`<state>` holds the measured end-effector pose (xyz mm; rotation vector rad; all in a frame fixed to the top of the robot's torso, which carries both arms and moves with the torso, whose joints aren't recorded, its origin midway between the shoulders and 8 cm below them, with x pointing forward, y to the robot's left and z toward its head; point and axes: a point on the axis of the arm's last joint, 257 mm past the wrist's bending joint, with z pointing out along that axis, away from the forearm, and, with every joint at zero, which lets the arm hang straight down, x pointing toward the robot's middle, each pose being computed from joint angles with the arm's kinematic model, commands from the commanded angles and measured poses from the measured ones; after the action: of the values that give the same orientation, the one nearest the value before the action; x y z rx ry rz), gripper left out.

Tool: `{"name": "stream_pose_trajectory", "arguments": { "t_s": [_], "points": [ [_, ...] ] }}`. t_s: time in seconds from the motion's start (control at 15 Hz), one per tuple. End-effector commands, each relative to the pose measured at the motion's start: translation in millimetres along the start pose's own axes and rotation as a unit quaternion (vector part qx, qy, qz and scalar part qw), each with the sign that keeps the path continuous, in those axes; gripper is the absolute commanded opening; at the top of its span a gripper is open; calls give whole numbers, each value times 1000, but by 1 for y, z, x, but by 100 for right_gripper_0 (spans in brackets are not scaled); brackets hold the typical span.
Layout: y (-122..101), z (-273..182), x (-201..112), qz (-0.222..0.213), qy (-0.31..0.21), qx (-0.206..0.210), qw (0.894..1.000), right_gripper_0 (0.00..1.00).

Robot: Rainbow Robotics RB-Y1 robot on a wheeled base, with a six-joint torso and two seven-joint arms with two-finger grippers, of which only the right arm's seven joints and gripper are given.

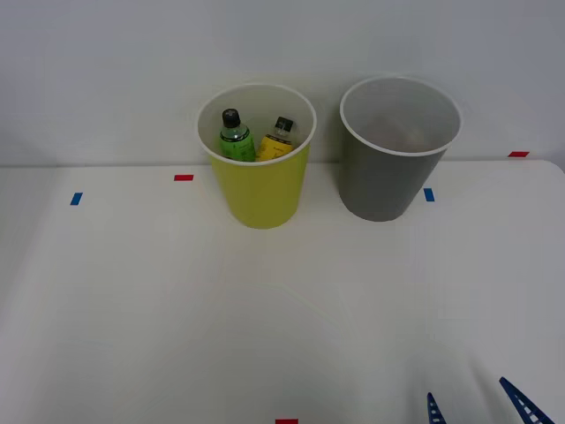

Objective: Put cans in the gray bin, plastic bottles in the light green bin

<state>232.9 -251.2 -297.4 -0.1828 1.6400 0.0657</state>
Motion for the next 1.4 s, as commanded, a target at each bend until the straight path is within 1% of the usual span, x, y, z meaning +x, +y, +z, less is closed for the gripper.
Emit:
{"name": "stream_pose_trajectory", "arguments": {
  "t_s": [0.07,1.4],
  "points": [
    [0,0,0,0,0,0,1000,100],
    [0,0,0,0,0,0,1000,100]
  ]
}}
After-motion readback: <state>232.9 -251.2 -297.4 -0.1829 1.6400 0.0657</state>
